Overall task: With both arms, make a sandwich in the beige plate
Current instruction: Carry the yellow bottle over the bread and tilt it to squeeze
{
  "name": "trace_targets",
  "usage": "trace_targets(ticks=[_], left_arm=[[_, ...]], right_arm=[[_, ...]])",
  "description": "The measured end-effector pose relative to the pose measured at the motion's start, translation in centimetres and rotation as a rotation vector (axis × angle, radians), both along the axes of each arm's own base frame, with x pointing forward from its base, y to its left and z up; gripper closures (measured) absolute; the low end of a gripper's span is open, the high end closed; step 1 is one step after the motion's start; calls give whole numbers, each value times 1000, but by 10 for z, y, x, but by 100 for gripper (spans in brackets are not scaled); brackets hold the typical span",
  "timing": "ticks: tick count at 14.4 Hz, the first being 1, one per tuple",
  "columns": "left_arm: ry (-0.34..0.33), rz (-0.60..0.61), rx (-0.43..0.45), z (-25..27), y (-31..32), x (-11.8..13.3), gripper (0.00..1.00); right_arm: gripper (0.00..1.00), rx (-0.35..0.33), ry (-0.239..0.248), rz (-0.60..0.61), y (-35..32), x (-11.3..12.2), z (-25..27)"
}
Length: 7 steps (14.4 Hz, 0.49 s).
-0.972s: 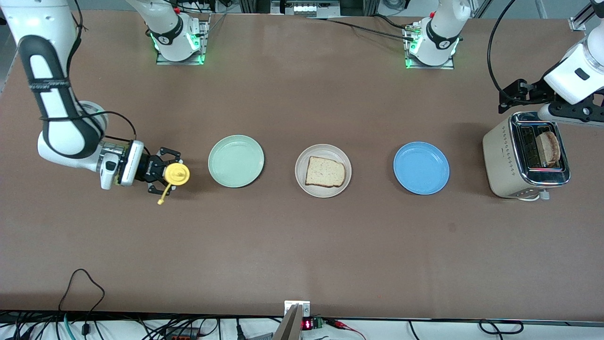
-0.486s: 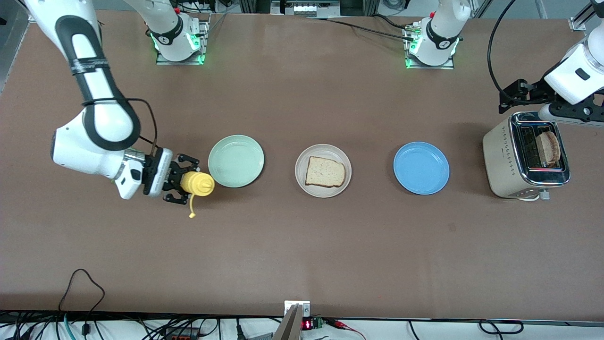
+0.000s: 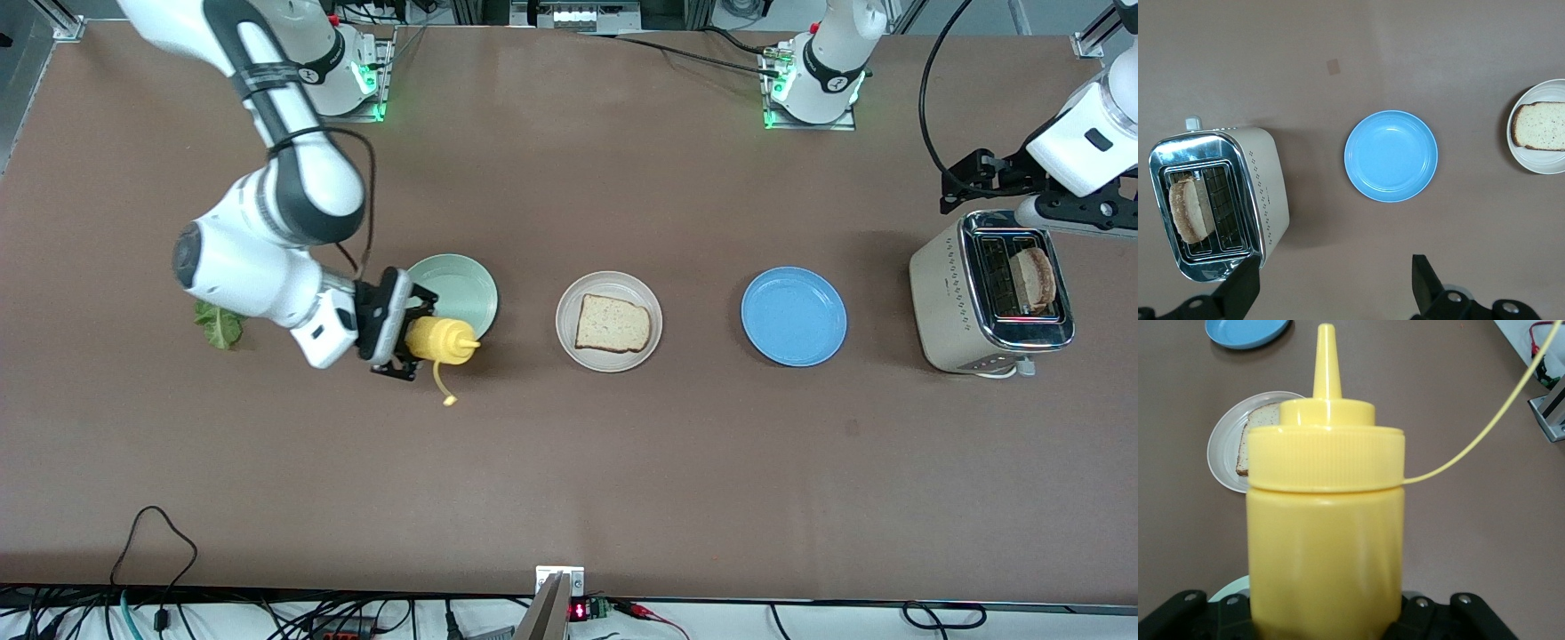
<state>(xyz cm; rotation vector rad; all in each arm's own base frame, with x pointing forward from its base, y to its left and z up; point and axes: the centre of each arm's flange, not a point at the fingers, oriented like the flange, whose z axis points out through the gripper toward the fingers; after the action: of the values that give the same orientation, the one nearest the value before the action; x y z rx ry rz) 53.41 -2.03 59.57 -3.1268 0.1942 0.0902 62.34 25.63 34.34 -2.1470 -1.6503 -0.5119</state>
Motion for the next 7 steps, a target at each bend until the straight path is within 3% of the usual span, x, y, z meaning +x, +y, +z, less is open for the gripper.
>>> trace_targets(ticks=[4, 7], left_arm=[[0, 1, 0, 0, 1, 0, 0], [0, 3, 0, 0, 2, 0, 0]], right_arm=[[61, -158, -35, 5, 46, -5, 13], [61, -257, -60, 0, 96, -23, 18]])
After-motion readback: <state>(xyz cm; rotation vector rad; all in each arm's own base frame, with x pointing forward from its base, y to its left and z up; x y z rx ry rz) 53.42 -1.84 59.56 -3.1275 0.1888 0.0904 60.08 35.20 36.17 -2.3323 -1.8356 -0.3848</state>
